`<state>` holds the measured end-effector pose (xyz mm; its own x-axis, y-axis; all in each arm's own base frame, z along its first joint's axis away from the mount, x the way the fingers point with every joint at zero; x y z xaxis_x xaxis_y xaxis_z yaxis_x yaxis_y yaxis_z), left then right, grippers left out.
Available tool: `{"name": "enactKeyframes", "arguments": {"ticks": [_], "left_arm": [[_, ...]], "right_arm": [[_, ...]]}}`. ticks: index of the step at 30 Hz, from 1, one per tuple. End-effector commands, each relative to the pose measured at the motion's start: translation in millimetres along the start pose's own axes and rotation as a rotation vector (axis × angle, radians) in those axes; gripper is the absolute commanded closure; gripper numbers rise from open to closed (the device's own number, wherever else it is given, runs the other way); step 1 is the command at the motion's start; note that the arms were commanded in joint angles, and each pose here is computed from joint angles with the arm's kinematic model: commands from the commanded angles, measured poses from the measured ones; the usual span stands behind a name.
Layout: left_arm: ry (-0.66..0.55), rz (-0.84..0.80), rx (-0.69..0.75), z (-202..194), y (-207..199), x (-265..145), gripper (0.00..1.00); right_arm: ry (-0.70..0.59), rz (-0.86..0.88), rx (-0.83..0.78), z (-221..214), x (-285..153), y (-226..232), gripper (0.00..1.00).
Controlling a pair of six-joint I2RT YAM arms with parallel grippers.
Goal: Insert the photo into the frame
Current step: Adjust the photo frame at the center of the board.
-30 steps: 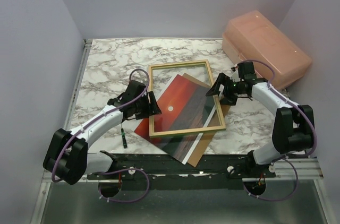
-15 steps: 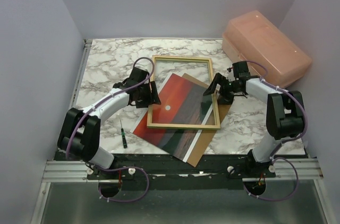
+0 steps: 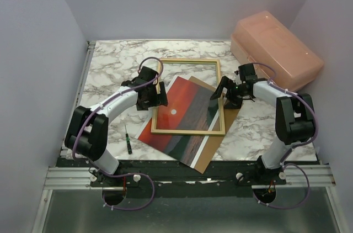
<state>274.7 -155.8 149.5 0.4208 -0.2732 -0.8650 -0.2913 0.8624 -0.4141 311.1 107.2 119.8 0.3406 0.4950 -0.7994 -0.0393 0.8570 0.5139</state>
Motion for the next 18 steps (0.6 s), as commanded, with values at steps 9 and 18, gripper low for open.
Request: {"name": "enactKeyframes", "arguments": {"ticks": [9, 18], "left_arm": [[-0.080, 0.134, -0.070, -45.9, 59.9, -50.7, 0.01], [0.010, -0.041, -0.200, -88.3, 91.8, -52.9, 0.09]], "right_arm": [[-0.014, -0.137, -0.065, -42.0, -42.6, -4.7, 0.00], [-0.016, -0.048, -0.098, -72.6, -79.2, 9.9, 0.01]]}}
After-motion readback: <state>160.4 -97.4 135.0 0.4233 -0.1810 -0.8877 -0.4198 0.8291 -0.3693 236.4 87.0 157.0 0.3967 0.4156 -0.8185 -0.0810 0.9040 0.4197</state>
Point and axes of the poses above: each gripper's point midway between its finger pads, its own x axis out along the fingers, its own y axis along the line the jaws close on, z = x × y, the point moved 9 cm from there along -x, back along the fingers, and after that the axes turned 14 degrees about -x, right-handed, at the moved point
